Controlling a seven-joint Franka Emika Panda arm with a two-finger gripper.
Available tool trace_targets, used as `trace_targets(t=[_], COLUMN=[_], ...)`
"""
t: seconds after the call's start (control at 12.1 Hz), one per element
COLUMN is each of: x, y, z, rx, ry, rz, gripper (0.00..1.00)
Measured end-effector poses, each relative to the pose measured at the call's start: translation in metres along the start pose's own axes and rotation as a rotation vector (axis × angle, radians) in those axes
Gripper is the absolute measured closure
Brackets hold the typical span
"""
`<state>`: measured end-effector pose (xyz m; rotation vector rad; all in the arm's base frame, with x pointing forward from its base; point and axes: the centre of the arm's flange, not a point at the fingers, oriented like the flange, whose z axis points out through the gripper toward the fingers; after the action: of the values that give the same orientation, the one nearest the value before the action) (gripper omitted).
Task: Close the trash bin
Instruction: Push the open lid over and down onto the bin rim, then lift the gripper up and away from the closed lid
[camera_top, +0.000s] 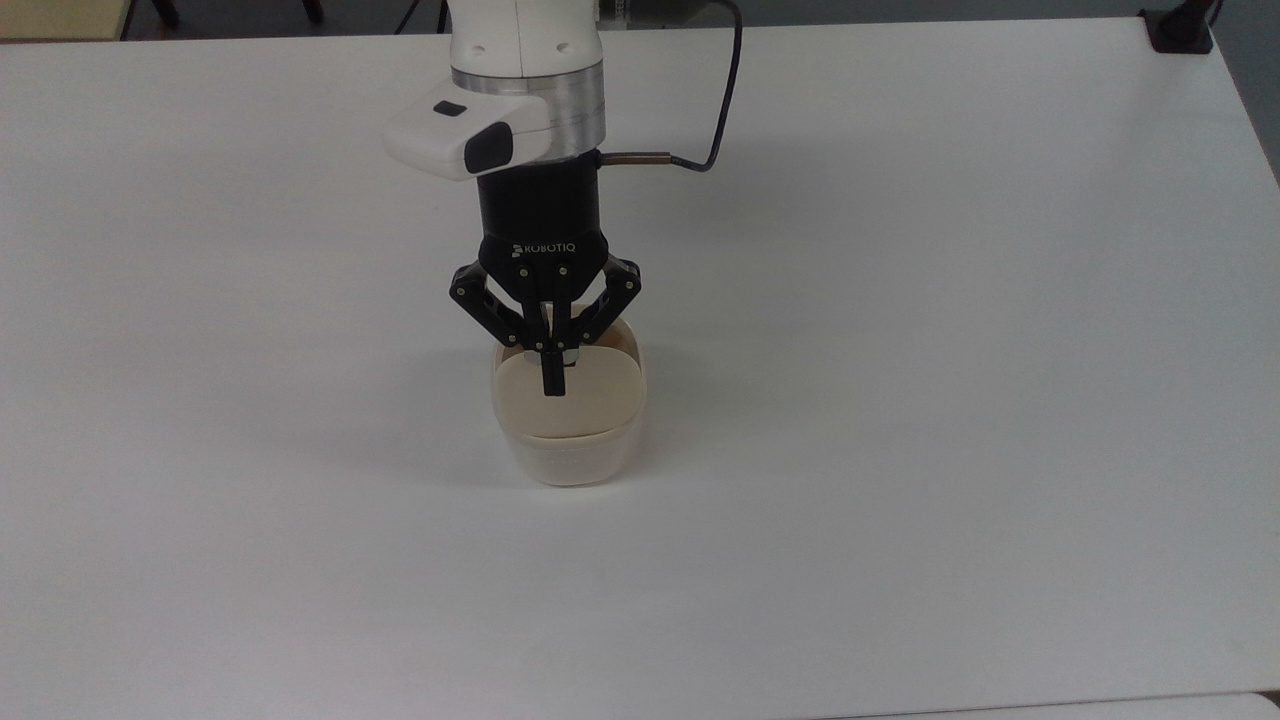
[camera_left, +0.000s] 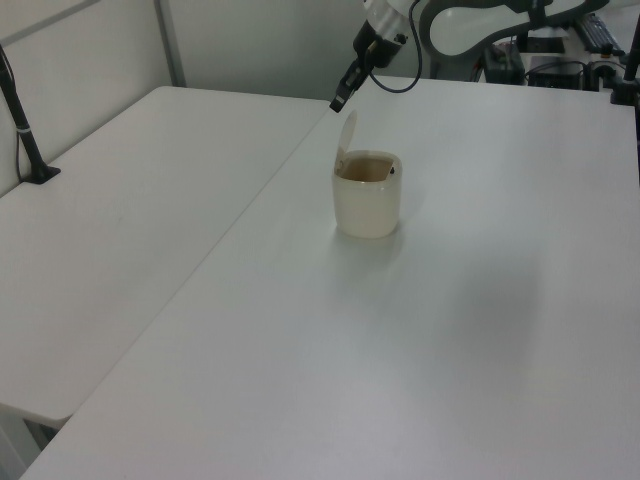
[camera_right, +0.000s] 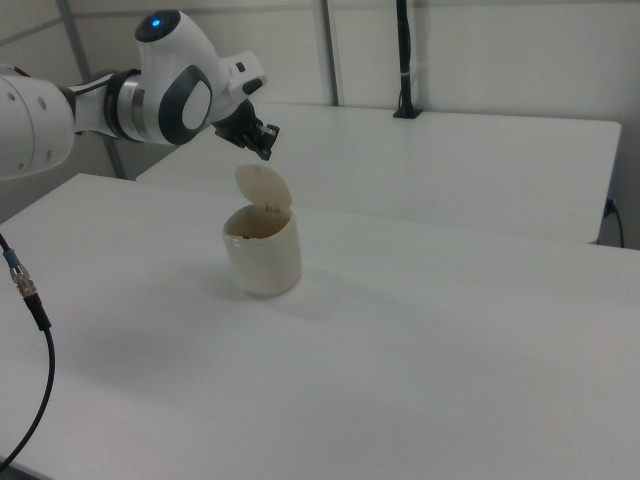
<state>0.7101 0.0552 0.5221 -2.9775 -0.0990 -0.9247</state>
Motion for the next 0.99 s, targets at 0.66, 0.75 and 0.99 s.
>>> trace_targets(t=[0.66,0.75,0.99], x=[-0.034,-0.039,-0.059], y=[-0.011,-0.011,-0.010], z=[0.022,0.026,0.045], rx=[-0.062,-0.063,-0.066], ry=[-0.277,-0.306,-0.386], rz=[-0.100,-0.111,-0.135], gripper=[0.99,0.99,0.99])
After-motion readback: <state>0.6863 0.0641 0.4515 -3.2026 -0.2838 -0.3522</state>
